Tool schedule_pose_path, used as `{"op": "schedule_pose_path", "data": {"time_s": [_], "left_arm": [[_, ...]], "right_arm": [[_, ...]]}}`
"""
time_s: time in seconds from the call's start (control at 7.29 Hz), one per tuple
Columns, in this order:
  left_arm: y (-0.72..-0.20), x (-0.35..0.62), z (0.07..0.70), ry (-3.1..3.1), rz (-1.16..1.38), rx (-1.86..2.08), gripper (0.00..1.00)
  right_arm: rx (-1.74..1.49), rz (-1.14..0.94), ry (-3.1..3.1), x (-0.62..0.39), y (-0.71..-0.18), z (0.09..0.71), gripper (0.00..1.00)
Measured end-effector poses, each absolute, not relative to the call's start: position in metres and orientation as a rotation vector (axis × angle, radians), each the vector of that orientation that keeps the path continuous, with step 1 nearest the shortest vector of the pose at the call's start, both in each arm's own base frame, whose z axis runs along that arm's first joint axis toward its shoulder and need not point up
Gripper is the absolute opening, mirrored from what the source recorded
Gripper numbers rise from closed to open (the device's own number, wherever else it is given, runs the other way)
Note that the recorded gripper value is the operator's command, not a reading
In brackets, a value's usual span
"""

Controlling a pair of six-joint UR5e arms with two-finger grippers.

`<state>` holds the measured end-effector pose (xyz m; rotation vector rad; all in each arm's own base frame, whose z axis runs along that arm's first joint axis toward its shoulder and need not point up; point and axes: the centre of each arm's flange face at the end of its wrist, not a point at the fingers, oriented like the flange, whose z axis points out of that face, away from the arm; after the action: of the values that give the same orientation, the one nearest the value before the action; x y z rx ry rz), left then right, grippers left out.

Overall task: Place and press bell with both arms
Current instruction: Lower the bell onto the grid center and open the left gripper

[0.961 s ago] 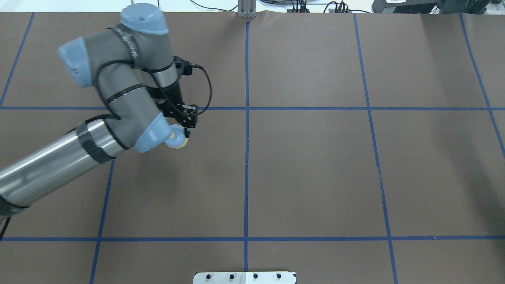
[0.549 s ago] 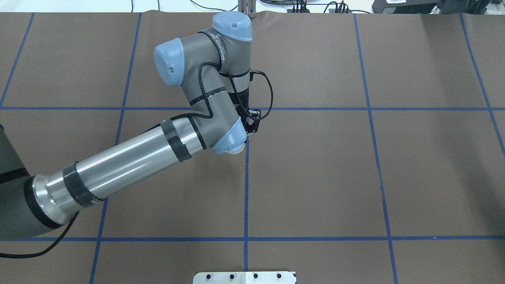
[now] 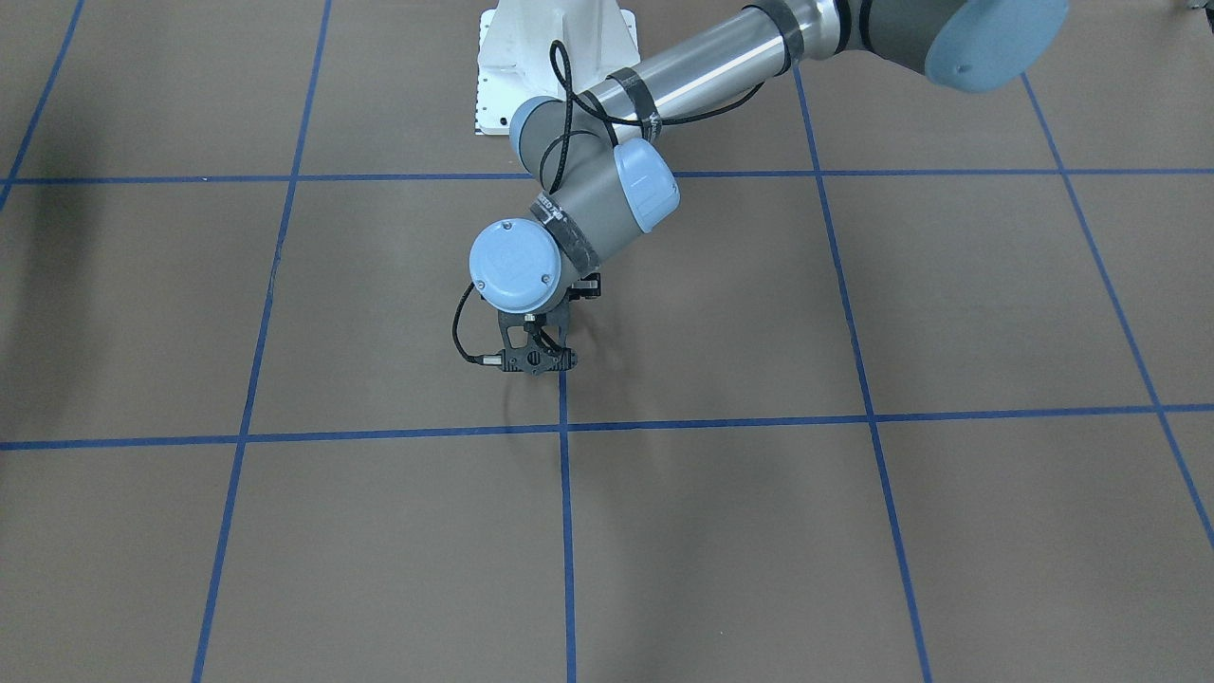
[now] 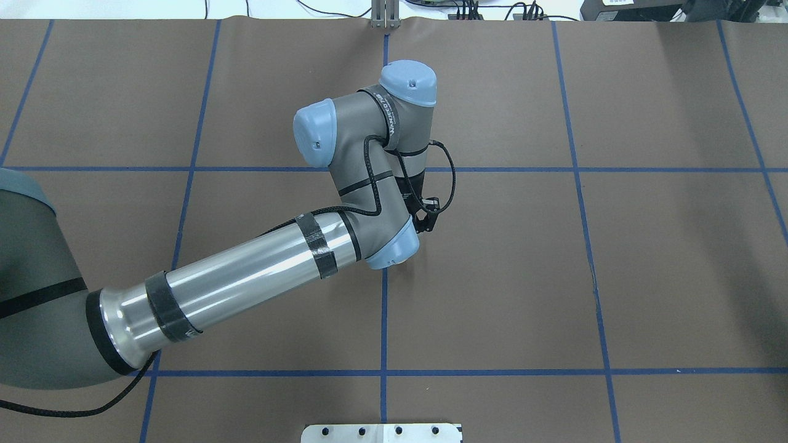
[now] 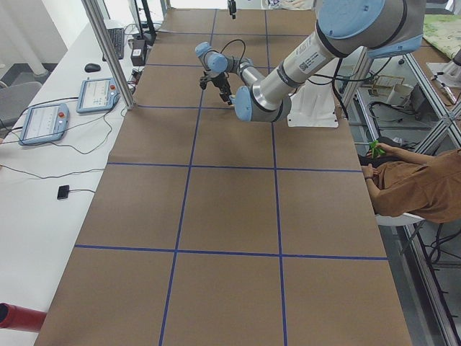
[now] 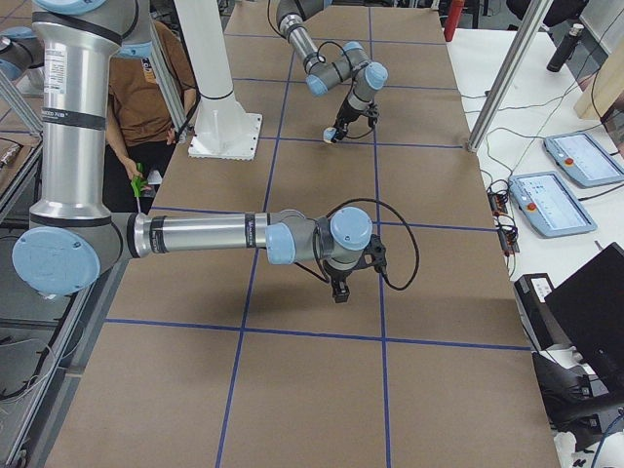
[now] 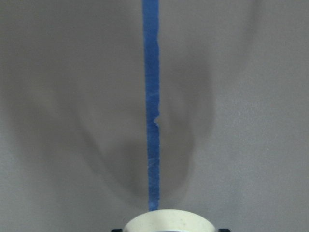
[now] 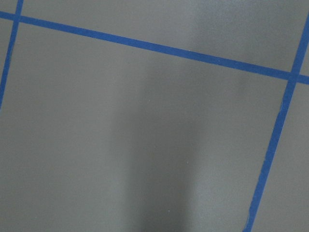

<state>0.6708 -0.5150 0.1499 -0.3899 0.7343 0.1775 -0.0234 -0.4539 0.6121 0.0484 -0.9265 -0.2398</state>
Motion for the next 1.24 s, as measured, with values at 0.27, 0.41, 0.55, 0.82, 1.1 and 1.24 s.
{"op": "schedule_pose_path", "data": {"time_s": [0.27,0.41,0.55,0.82,1.1,1.24], "left_arm": [[-0.516,0.674,0.162,0.712,0.166,-0.402,0.54],[-0.517,0.675,0.165,0.706,0.163,-0.404,0.54],[-0.516,0.675,0.167,0.703,0.162,-0.405,0.55],[-0.516,0.676,0.168,0.703,0.161,-0.406,0.63],[-0.513,0.679,0.170,0.700,0.162,-0.409,0.78],[-0.510,0.680,0.171,0.699,0.163,-0.411,0.88]], "right_arm": [[0.041,-0.236,-0.926,-0.023,-0.453,0.616,1.00],[0.040,-0.236,-0.925,-0.023,-0.453,0.617,1.00],[0.040,-0.236,-0.925,-0.023,-0.453,0.617,1.00],[0.038,-0.235,-0.924,-0.023,-0.454,0.618,1.00],[0.037,-0.235,-0.924,-0.023,-0.454,0.619,1.00],[0.035,-0.234,-0.923,-0.023,-0.454,0.620,1.00]]}}
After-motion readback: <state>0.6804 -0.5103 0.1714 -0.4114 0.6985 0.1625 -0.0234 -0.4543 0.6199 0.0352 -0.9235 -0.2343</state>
